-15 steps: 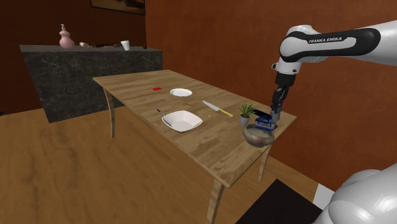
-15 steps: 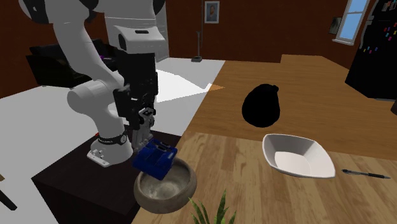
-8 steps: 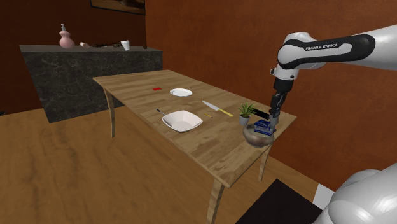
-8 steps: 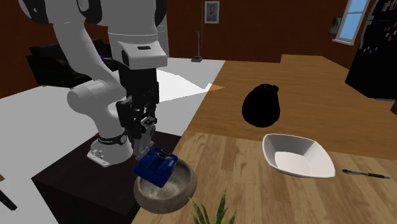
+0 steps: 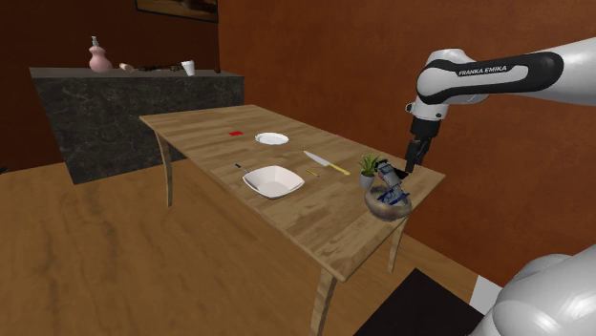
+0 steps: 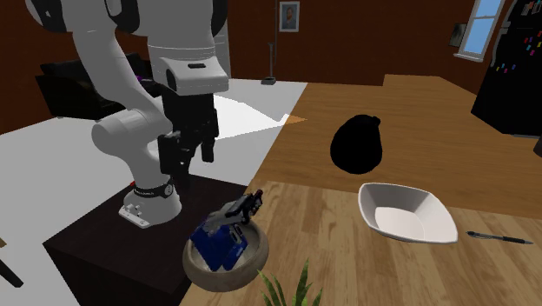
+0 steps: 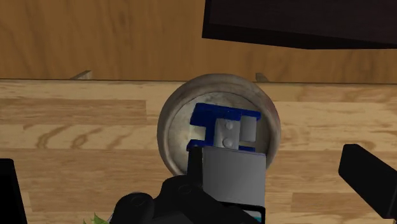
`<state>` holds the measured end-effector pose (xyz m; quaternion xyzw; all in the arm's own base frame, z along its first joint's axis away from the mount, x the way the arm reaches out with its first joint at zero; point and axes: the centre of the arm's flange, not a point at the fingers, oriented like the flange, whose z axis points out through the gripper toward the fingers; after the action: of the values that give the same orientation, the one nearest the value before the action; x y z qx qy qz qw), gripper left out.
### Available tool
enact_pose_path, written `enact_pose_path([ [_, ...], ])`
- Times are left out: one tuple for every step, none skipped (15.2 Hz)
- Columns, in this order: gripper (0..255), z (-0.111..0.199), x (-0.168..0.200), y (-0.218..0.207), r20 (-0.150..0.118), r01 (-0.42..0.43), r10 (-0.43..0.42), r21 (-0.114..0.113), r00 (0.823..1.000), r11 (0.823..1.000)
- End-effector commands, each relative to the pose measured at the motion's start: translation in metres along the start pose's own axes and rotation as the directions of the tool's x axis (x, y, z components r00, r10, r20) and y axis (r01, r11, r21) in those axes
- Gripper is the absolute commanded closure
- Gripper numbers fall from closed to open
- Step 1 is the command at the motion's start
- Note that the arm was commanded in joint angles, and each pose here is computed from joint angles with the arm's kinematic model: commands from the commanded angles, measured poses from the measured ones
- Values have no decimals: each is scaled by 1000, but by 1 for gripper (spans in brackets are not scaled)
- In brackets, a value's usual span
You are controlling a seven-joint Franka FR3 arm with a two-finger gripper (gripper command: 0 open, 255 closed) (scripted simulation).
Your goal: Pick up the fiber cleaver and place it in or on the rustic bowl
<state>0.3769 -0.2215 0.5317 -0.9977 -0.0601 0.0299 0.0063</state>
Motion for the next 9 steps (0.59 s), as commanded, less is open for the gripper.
enact_pose_path([
  [0, 0, 0, 0, 0, 0, 0, 0, 1000, 1000],
  [0, 0, 0, 0, 0, 0, 0, 0, 1000, 1000],
  [0, -13, 0, 0, 0, 0, 0, 0, 1000, 1000],
  [0, -26, 0, 0, 0, 0, 0, 0, 1000, 1000],
  [0, -40, 0, 0, 0, 0, 0, 0, 1000, 1000],
  [0, -50, 0, 0, 0, 0, 0, 0, 1000, 1000],
  [0, -50, 0, 0, 0, 0, 0, 0, 1000, 1000],
  [0, -50, 0, 0, 0, 0, 0, 0, 1000, 1000],
  [0, -50, 0, 0, 0, 0, 0, 0, 1000, 1000],
])
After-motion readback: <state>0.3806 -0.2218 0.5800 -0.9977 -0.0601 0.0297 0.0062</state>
